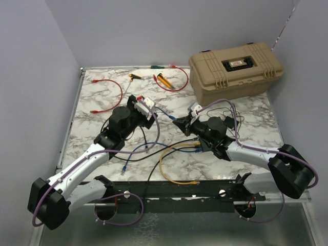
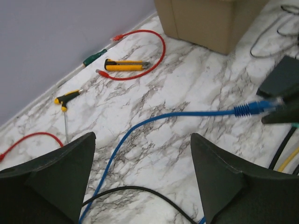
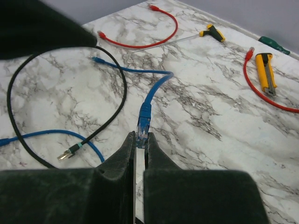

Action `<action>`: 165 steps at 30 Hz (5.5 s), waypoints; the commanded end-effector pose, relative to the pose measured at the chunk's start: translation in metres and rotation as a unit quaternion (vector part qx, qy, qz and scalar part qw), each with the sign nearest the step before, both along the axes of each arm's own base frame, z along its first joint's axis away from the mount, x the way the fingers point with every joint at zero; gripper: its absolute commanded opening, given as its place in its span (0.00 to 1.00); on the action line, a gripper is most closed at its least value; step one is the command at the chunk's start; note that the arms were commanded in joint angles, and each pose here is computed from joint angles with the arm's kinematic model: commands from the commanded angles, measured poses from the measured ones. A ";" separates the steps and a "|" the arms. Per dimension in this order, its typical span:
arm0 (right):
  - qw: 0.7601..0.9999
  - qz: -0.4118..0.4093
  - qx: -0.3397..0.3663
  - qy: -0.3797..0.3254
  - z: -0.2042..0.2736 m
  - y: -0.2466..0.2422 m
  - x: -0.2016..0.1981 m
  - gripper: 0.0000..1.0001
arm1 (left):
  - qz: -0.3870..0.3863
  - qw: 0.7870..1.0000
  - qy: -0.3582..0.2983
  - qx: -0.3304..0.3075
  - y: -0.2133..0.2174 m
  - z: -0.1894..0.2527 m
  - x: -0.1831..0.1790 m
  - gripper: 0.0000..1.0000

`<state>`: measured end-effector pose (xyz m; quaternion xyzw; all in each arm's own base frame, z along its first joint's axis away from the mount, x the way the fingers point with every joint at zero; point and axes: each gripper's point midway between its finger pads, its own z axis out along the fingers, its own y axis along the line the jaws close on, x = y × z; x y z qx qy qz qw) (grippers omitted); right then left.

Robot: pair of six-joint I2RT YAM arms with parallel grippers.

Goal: Insert the plug into the switch port
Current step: Pick up the connector from the center of the board.

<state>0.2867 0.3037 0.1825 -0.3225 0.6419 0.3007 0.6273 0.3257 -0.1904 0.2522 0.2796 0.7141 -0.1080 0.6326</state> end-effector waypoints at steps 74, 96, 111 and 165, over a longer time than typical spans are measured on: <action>0.995 0.065 -0.031 -0.064 0.003 -0.039 -0.058 0.57 | -0.338 0.914 0.167 0.147 -0.126 -0.090 -0.091 0.00; 0.998 -0.036 0.027 0.043 -0.016 -0.076 -0.059 0.82 | -0.367 0.849 0.355 0.136 -0.129 -0.113 -0.099 0.00; 0.979 0.190 -0.023 -0.062 0.001 -0.029 -0.103 0.75 | -0.448 0.816 0.328 0.159 -0.110 -0.088 -0.140 0.00; 0.975 0.214 0.048 -0.032 0.012 -0.029 -0.105 0.01 | -0.478 0.872 0.068 0.081 -0.124 -0.042 -0.143 0.57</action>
